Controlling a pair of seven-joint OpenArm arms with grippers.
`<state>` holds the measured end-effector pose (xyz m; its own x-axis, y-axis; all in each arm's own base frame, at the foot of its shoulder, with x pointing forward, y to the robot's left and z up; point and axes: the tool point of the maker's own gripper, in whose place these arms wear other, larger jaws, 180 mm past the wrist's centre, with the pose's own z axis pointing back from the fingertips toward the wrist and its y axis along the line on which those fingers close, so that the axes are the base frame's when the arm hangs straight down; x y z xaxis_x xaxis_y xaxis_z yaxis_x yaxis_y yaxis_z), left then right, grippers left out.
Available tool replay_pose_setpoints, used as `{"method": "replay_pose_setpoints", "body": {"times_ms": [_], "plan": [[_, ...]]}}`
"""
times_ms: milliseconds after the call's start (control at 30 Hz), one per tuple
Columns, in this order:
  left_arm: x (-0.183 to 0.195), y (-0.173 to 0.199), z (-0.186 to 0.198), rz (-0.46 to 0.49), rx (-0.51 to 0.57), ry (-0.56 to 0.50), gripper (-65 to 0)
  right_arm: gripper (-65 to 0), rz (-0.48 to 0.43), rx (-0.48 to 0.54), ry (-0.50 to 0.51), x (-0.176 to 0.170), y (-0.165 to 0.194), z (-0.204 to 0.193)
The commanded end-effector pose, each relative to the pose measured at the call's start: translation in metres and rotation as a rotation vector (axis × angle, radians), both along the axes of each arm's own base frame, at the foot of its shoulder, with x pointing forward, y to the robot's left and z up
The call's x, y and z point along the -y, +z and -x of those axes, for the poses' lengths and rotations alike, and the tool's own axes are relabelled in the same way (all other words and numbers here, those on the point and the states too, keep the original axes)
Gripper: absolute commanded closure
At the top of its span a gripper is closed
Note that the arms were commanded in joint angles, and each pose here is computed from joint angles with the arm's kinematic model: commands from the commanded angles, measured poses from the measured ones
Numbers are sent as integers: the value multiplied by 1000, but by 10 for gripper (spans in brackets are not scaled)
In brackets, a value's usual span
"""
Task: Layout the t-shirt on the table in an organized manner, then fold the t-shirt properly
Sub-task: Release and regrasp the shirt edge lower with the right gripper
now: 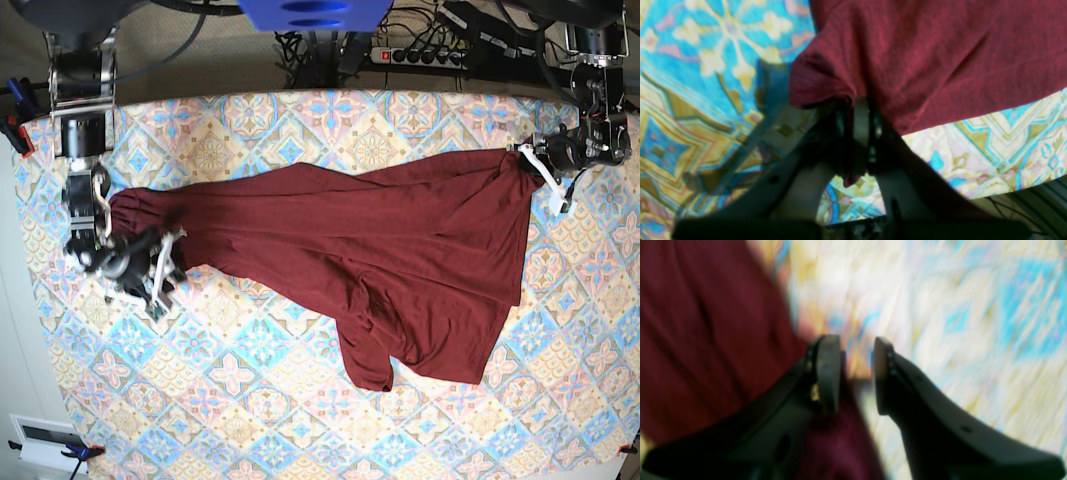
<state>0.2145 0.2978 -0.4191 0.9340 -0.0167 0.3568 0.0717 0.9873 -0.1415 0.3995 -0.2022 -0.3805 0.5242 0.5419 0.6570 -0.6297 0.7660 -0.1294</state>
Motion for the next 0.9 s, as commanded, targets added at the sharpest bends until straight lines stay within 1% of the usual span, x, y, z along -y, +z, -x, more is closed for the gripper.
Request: {"method": "replay_pose_setpoints", "body": {"times_ms": [0,67,133,233,400,633,733,800,867], "plan": [[-8,10,-7,-23,22,-8,0,-190,-18,46,0,3,16,-14],[-8,9,-6,-23,21,-8,0,-209,-10,14,1,9,5,-10],[-8,9,-6,-25,20,-9,0,-217,-5,2,9,7,2,-12],[-8,9,-6,-23,21,-8,0,-216,9,-23,29,3,-5,-11],[-8,9,-7,-22,22,-8,0,-216,14,-59,16,9,-16,-7],[-8,10,-7,-22,24,-8,0,-215,21,-65,22,7,-17,-5],[-7,10,-7,-20,24,-8,0,-215,32,-64,17,14,-16,-5],[-8,10,-7,-23,25,-8,0,-214,32,-74,18,14,-19,-1],[-7,11,-11,-20,45,-5,0,-196,32,-101,18,14,-30,10]]}}
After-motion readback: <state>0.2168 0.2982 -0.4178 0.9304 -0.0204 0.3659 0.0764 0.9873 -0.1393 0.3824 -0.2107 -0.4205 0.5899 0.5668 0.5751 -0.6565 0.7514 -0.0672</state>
